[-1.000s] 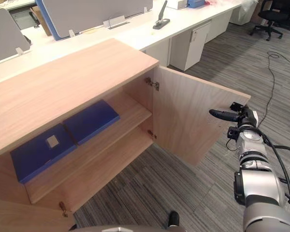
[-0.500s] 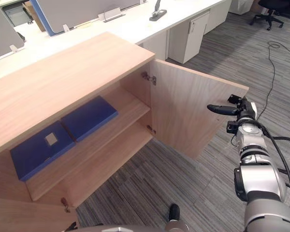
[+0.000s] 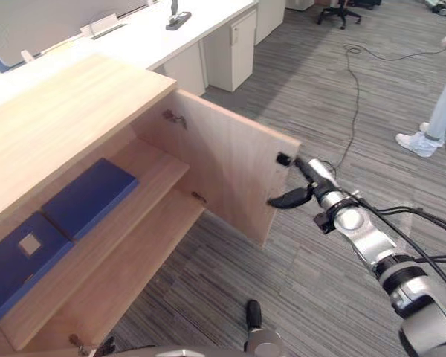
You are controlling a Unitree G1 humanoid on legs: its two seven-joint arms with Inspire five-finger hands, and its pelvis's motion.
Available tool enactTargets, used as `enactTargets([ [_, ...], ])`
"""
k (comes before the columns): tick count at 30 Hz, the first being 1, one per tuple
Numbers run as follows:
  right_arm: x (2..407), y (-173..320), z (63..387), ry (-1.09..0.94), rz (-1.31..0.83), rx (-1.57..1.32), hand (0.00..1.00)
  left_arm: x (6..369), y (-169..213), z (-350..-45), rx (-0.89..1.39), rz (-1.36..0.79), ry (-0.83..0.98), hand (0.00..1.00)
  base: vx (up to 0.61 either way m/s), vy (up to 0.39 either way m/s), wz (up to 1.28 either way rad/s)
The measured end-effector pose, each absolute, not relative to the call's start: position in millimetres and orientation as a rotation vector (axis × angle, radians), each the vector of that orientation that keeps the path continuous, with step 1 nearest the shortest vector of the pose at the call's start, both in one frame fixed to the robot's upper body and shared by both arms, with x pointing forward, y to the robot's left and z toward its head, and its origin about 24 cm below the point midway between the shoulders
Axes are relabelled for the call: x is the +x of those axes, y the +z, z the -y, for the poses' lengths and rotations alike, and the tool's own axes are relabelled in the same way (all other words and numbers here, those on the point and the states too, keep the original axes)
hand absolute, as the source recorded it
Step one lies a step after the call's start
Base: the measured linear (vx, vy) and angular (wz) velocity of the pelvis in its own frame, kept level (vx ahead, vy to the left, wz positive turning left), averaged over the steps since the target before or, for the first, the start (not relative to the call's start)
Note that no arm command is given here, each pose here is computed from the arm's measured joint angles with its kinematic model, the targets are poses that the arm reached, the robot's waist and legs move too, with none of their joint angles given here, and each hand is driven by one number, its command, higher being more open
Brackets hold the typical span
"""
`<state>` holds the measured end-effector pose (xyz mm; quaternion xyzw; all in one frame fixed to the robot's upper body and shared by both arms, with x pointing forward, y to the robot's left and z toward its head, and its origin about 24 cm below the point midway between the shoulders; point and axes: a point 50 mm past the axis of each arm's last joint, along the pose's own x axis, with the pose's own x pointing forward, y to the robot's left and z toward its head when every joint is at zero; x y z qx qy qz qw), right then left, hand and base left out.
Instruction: Walk over to the cabinet, pick up the folder, carry it to the office cabinet, place the folder inside the office cabinet, then close the office cabinet door
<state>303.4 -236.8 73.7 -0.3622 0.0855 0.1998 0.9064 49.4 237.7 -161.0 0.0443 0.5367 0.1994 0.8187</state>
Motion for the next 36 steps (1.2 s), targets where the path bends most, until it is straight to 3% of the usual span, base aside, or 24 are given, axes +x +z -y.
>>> enactTargets([
  [1,291,62,219,0.571,-0.196,-0.784,1.0,51,-161,-238,0.104,-1.141,0.418,1.0,-0.09,-0.048,-0.1],
  [8,253,40,123,1.064,-0.097,-0.634,1.0,57,-165,-221,0.094,-1.155,0.363,1.0,-0.04,-0.046,0.11],
  [10,237,34,111,1.211,-0.106,-0.625,1.0,52,-165,-222,0.089,-1.163,0.376,1.0,0.02,-0.002,0.34],
  [13,216,15,106,1.338,-0.171,-0.65,1.0,52,-165,-225,0.078,-1.16,0.4,1.0,0.06,0.049,0.1],
  [22,203,-16,113,1.326,-0.297,-0.645,1.0,51,-161,-242,0.105,-1.154,0.434,1.0,0.05,0.118,0.04],
  [26,214,-29,125,1.158,-0.334,-0.608,1.0,49,-160,-248,0.098,-1.15,0.467,1.0,0.04,0.056,0.06],
  [31,247,-15,203,0.495,-0.29,-0.5,1.0,36,-162,-245,0.063,-1.178,0.502,1.0,0.04,0.046,0.01],
  [32,251,-10,237,0.245,-0.279,-0.479,1.0,29,-163,-244,0.045,-1.192,0.525,1.0,0.04,0.048,-0.02],
  [36,237,-17,280,-0.012,-0.342,-0.486,1.0,26,-163,-243,0.045,-1.203,0.526,1.0,0.02,0.027,-0.01],
])
